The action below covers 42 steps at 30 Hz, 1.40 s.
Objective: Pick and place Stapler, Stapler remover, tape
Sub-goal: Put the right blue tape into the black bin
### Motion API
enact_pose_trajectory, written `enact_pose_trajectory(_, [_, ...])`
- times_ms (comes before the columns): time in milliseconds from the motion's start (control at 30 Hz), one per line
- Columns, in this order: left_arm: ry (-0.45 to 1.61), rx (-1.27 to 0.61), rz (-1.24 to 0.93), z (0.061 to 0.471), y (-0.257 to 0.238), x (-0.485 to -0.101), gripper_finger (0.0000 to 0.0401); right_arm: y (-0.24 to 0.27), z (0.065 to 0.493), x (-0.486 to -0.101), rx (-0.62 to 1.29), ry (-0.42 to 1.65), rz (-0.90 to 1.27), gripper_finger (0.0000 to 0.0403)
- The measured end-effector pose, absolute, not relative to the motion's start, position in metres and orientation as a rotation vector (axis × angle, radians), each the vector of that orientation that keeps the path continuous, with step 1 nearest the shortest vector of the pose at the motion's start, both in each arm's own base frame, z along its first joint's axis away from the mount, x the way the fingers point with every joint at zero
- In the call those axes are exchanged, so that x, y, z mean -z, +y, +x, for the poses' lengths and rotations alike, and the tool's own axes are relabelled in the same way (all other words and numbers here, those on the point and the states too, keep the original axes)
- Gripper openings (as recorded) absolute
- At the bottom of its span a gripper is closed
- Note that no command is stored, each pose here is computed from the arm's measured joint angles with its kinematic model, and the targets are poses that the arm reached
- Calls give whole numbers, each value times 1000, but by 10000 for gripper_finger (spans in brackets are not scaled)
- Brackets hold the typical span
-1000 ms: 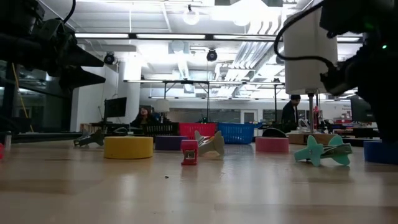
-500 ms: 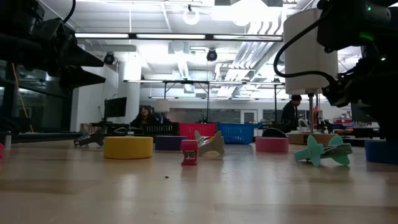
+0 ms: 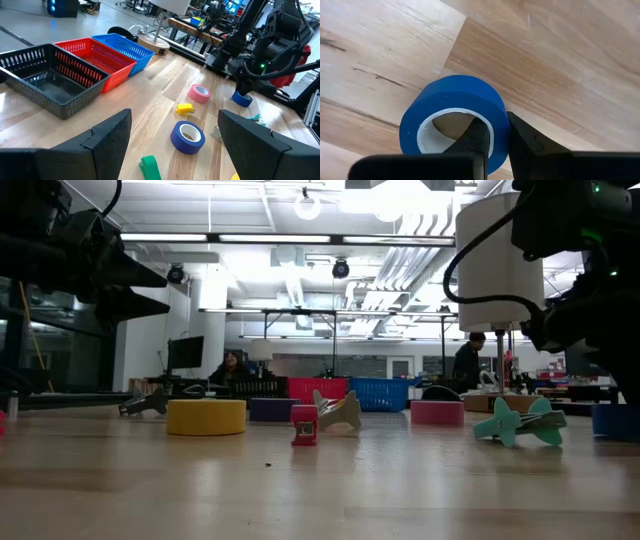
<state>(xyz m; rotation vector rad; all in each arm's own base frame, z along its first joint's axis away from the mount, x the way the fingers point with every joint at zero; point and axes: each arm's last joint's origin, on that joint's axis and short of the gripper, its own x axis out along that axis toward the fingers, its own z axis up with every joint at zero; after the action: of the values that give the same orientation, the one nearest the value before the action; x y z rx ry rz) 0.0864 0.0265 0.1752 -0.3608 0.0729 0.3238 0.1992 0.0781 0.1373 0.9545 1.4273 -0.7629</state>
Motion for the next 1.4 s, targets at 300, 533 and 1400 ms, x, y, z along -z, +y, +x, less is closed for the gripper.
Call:
enact_pose_trajectory(300, [73, -323, -361, 86, 26, -175, 292, 78, 227, -157, 705, 1193, 977, 33])
enact_pose_trajectory(533, [73, -323, -361, 86, 26, -175, 292, 64, 268, -197, 619, 874, 859, 33])
enact_pose_trajectory(1400, [-296, -3, -699, 87, 21, -213, 292, -23, 333, -296, 332, 267, 556, 33])
